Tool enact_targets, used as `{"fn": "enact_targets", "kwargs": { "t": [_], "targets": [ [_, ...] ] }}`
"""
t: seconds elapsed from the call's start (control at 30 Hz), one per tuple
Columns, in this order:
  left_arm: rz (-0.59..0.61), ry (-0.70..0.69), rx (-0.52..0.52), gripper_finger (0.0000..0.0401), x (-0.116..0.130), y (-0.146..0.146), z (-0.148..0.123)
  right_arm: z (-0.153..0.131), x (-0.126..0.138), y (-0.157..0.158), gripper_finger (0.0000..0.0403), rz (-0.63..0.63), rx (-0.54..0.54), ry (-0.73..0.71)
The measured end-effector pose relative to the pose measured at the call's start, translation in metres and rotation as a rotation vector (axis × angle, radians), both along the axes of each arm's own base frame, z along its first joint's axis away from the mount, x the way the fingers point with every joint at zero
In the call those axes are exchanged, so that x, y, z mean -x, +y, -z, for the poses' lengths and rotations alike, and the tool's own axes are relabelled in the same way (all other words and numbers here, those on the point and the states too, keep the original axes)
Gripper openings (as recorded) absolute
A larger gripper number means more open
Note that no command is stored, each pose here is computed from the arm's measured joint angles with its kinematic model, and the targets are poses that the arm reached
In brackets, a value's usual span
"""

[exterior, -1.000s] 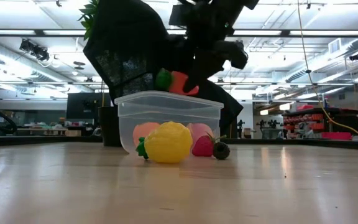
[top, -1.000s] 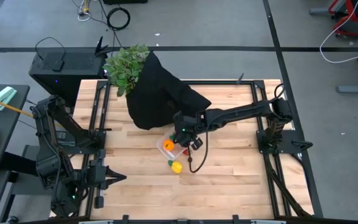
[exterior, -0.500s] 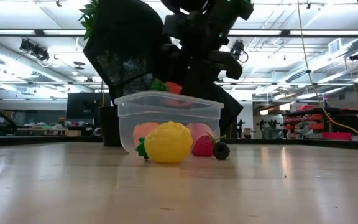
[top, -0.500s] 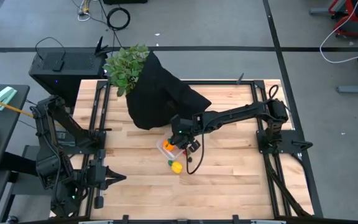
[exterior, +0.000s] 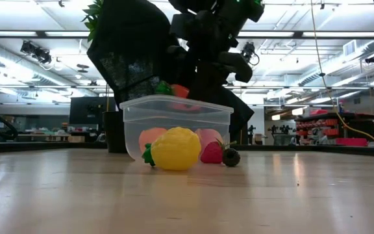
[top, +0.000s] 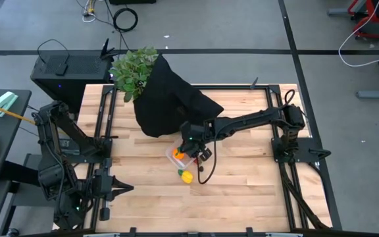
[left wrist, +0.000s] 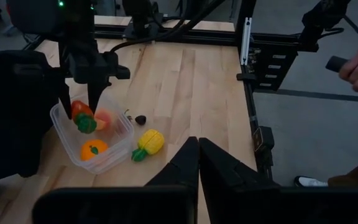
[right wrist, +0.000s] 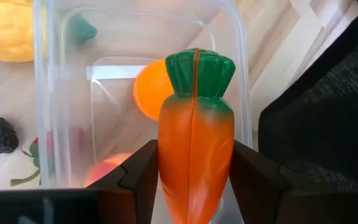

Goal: Pick and placing Produce into tupperware
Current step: Put the orange carrot into the transparent bin

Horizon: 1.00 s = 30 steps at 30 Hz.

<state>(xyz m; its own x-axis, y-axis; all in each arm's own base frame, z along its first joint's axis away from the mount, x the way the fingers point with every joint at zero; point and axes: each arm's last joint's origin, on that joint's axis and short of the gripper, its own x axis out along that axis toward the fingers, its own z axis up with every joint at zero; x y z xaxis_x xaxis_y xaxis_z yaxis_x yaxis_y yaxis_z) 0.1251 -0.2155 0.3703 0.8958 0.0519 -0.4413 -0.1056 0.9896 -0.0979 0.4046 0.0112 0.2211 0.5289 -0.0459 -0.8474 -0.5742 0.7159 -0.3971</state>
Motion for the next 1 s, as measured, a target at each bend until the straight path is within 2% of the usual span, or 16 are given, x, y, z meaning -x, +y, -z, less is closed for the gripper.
{"fn": "enact_targets", "kwargs": {
  "t": [0.27,0.53,0.73,1.0],
  "targets": [
    [-0.001,0.000,0.002,0.0018,0.000,0.000,0.000,0.000,0.000,-0.005,0.0178,0.036,-0.025,-0.001],
    [-0.005,-0.001,0.013,0.0019,0.000,0.000,0.000,0.023,-0.008,0.000,0.0180,0.038,-0.009,0.036],
    [-0.003,0.006,0.023,0.0012,0.000,0.000,0.000,0.022,-0.009,0.001,0.0182,0.042,0.009,0.027],
    [-0.002,0.008,0.014,0.0022,0.000,0.000,0.000,0.022,-0.007,0.000,0.0191,0.045,0.012,0.043]
  ]
}}
